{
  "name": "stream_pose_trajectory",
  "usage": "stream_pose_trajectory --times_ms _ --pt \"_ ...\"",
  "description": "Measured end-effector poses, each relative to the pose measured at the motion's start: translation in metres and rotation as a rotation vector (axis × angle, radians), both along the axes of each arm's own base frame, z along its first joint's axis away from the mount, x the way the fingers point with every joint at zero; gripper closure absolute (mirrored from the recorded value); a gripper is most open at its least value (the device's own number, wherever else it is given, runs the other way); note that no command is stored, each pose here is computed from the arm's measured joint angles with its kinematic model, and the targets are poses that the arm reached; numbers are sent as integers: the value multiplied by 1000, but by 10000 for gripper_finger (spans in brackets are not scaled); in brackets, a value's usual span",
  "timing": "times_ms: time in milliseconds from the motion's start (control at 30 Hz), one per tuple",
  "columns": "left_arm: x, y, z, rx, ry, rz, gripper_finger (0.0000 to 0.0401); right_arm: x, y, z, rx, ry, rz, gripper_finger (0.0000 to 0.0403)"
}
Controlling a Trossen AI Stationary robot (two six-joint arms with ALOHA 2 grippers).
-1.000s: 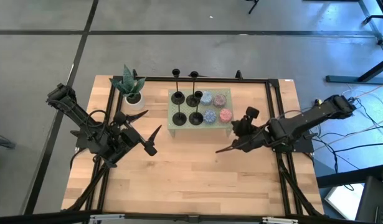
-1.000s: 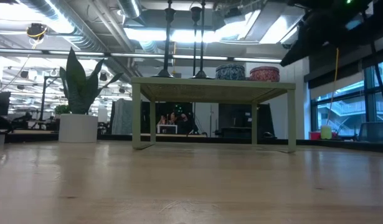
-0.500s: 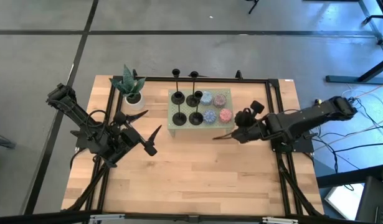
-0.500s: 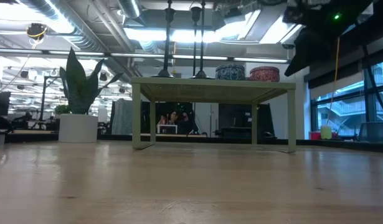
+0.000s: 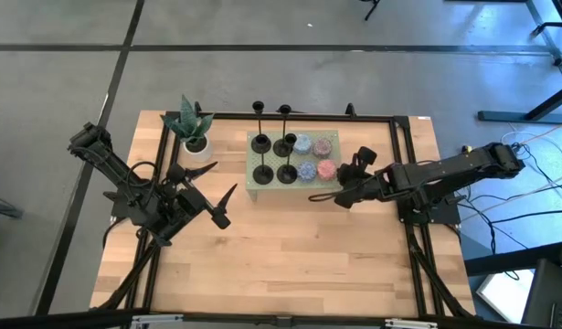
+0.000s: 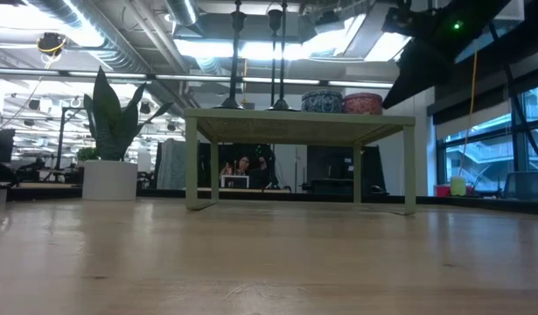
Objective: Pick & Place candle stick holders
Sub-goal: Align the pink scented candle with the red scented candle on the shelf, then return to Home Position
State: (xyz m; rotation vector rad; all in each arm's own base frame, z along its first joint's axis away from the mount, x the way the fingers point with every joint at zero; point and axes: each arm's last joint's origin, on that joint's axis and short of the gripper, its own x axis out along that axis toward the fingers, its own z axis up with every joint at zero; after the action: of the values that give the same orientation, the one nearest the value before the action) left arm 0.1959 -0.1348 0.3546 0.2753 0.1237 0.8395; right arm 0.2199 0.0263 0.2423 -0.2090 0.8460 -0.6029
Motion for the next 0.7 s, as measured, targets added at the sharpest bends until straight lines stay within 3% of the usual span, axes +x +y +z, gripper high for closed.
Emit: stream_pose_trajectory --times_ms 267,400,567,700 --pt "-1 -2 0 -19 -22 -8 63 -3 2 1 -29 37 47 393" --pt "-12 -4 8 -55 -59 -45 63 -11 8 16 -20 -16 83 393" --pt "-35 -3 23 -106 -111 -129 63 -33 13 40 -12 -128 151 393" --pt "-55 3 38 -130 -183 -273 63 -54 10 58 -28 -208 205 393"
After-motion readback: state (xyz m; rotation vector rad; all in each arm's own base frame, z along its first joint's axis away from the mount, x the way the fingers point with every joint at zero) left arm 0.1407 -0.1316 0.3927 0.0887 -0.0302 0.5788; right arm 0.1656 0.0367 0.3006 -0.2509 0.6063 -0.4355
